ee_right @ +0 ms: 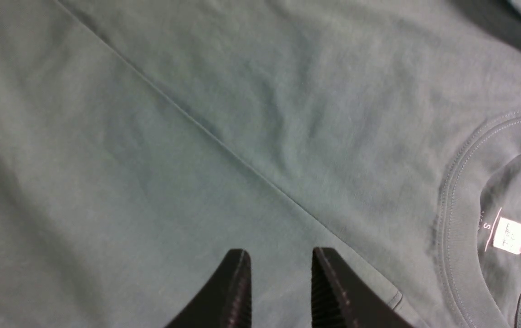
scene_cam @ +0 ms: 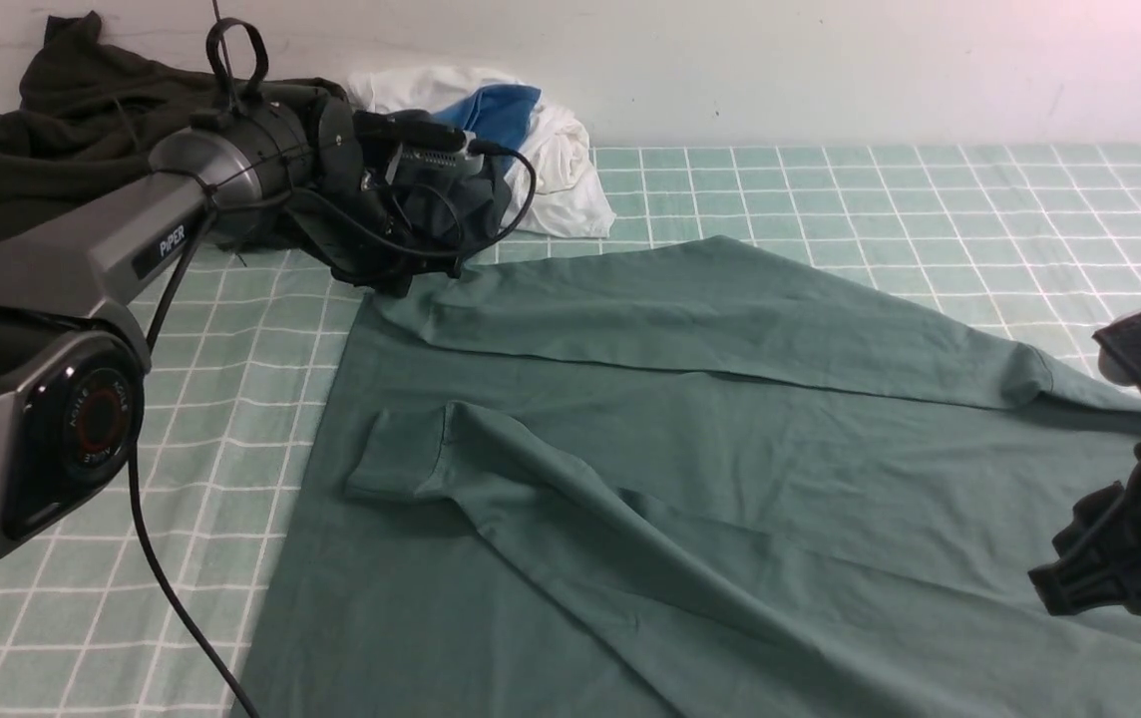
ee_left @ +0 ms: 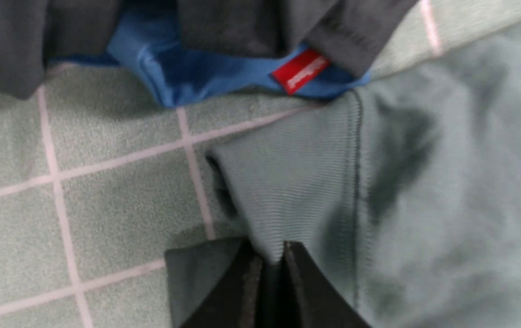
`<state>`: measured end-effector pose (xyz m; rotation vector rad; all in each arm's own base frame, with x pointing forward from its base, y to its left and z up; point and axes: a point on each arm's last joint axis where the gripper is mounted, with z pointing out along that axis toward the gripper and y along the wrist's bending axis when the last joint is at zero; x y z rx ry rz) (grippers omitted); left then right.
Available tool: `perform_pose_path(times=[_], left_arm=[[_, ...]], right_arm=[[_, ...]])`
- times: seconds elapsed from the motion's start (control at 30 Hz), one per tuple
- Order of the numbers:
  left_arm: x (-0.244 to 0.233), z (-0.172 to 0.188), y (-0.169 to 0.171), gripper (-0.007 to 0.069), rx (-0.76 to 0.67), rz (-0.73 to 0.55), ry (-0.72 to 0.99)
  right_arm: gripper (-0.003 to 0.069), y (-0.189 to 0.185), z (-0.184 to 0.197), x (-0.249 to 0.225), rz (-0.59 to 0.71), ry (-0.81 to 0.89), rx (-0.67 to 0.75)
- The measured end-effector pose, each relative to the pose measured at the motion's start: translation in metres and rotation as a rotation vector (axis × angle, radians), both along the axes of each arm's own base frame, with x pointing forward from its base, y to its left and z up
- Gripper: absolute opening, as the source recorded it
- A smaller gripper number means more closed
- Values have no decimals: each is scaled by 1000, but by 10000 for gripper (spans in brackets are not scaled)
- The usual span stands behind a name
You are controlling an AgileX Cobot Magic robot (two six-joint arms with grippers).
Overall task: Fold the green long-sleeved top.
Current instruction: Use the left arm to drag and drop the cuff onto the cuff closest to the left arm
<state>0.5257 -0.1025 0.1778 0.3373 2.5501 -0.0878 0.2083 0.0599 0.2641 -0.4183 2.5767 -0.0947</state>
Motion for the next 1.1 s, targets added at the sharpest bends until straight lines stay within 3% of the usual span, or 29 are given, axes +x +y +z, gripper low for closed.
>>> perform_pose_path(times=[0.3,0.37,0.57,0.67,0.8,0.97,1.1], left_arm=[[-42,86,-29,20,8,-101,20],[-62,119,-32,20,-16,-118,34],[-125,210,-19,20,-165,-68,-19],[-157,224,-12,20,-186,-45,-9],[-196,208,-2,20,-178,-33,91],[-245,145,12,23,-151,4,214],[-279,87,23,74,-133,42,270]], right_arm=[[193,0,6,2,-3,-8,2],[194,1,15,4,-13,-14,11],[197,2,35,-6,-24,-24,56],[197,6,42,-16,11,-46,66],[200,14,52,-31,89,-87,55],[206,16,58,-46,147,-87,14],[222,15,57,-51,153,-53,-5]])
